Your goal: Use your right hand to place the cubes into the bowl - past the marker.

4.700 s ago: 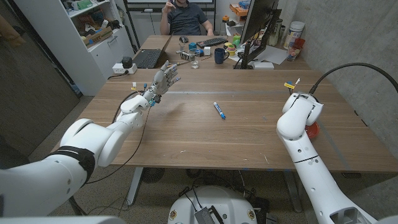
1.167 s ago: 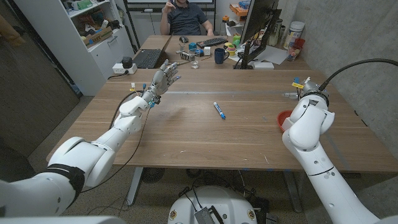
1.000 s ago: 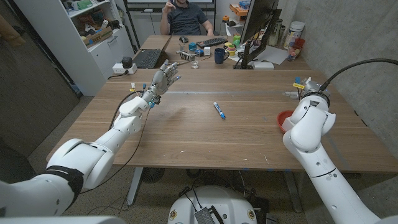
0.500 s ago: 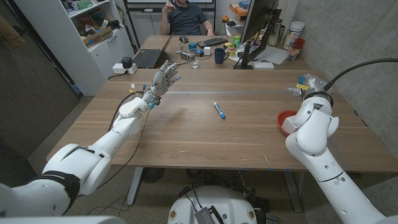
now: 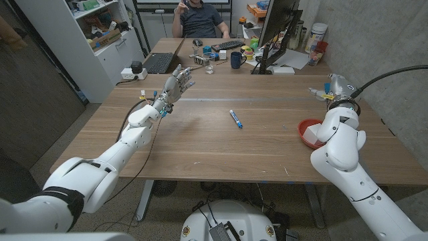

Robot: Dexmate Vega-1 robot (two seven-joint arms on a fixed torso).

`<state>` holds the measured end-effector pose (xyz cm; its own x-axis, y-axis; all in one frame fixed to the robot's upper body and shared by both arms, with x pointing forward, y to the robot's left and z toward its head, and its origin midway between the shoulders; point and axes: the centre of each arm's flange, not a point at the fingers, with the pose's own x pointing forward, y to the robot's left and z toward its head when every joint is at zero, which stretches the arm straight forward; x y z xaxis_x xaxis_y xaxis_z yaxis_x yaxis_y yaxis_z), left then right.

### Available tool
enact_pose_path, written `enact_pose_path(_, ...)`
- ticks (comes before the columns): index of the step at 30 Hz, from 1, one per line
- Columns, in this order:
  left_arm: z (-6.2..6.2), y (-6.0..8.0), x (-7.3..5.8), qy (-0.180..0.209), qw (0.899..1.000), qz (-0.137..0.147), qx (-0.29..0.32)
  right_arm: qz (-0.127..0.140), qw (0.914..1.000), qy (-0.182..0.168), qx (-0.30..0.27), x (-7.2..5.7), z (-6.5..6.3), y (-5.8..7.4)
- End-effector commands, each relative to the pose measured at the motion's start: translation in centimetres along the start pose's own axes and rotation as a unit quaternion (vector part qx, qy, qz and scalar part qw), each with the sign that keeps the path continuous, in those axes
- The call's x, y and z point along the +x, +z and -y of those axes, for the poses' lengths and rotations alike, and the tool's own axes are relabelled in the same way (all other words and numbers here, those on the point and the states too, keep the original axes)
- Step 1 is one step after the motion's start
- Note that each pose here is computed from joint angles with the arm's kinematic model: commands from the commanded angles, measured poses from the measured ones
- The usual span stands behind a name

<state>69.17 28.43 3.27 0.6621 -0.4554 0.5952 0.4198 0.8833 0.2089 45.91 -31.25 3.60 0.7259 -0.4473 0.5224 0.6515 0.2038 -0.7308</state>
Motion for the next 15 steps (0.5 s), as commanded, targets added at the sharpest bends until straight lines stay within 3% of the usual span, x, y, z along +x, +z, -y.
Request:
enact_pose_path(1,0.32,0.08,-0.08,0.0,1.0,0.001,0.002,0.019,0.9988,-0.041,0.02,-0.29,0.34,-0.2)
enact_pose_path(15,0.63,0.33,-0.43,0.0,1.0,0.003,0.005,0.039,0.996,-0.073,0.033,-0.78,0.52,-0.6)
